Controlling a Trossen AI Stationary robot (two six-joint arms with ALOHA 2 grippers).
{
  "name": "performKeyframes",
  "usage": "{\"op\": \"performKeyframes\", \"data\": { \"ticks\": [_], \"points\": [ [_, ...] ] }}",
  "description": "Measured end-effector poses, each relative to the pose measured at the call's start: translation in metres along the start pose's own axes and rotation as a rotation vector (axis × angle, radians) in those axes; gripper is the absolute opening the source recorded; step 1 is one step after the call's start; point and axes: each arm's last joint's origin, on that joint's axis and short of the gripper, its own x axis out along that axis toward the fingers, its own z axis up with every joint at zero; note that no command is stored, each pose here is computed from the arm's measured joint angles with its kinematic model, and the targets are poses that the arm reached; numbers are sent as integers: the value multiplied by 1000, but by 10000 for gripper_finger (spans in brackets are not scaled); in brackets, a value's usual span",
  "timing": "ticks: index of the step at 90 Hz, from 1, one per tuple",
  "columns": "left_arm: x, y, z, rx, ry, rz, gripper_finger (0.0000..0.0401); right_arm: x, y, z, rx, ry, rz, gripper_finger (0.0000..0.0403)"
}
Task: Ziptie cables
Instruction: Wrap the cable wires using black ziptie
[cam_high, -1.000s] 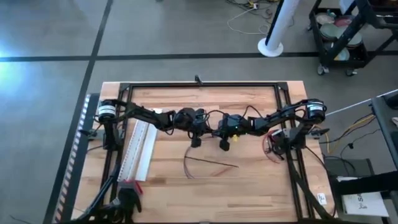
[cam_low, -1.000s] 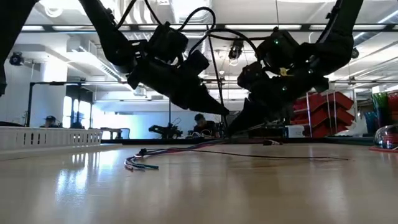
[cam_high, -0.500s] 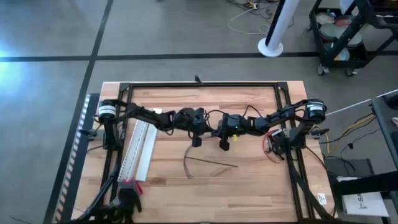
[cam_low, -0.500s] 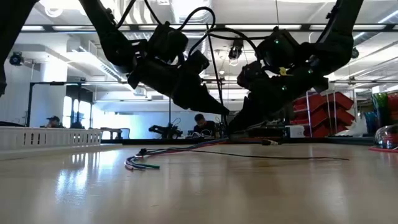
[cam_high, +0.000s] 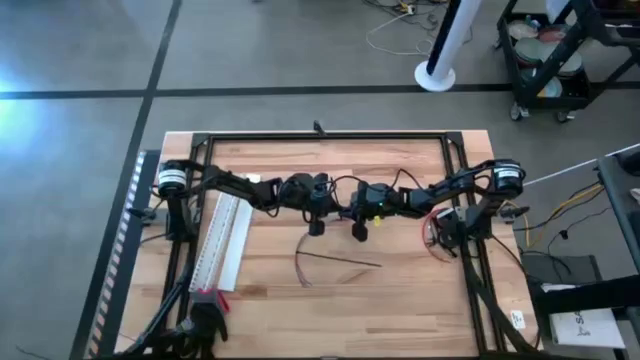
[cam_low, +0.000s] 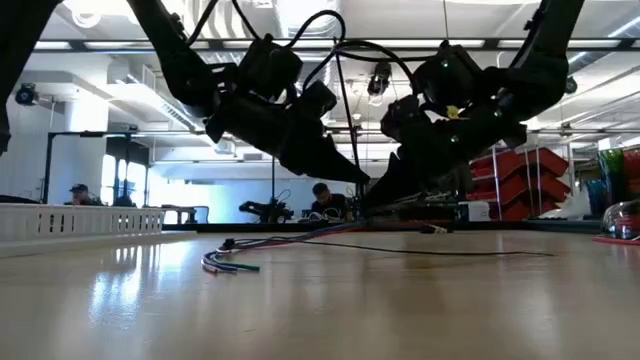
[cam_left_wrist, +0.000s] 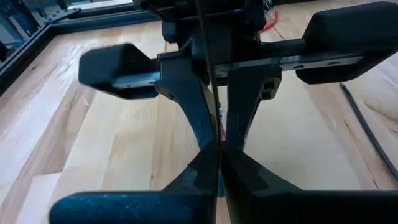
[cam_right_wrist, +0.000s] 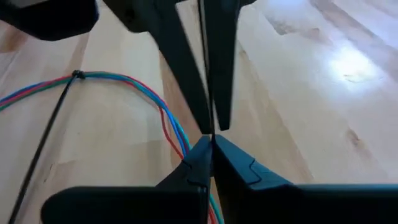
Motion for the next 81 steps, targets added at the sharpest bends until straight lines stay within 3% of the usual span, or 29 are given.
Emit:
{"op": "performKeyframes", "data": {
  "ticks": [16,34,50,64,81],
  "points": [
    [-4,-2,-9,-29,34,-4,32,0,0,1,0,-8,-5,0],
    [-16,-6,-23,-91,49,20,104,0,0,5,-2,-50,-3,0],
    [-17,-10,-35,-154,-83,28,153,-1,1,10,-8,-100,7,0],
    [-16,-10,-37,-156,-135,34,163,-1,1,11,-8,-110,14,0],
    [-2,-8,-40,-158,-123,32,146,-1,2,13,-10,-130,24,0]
  ]
}}
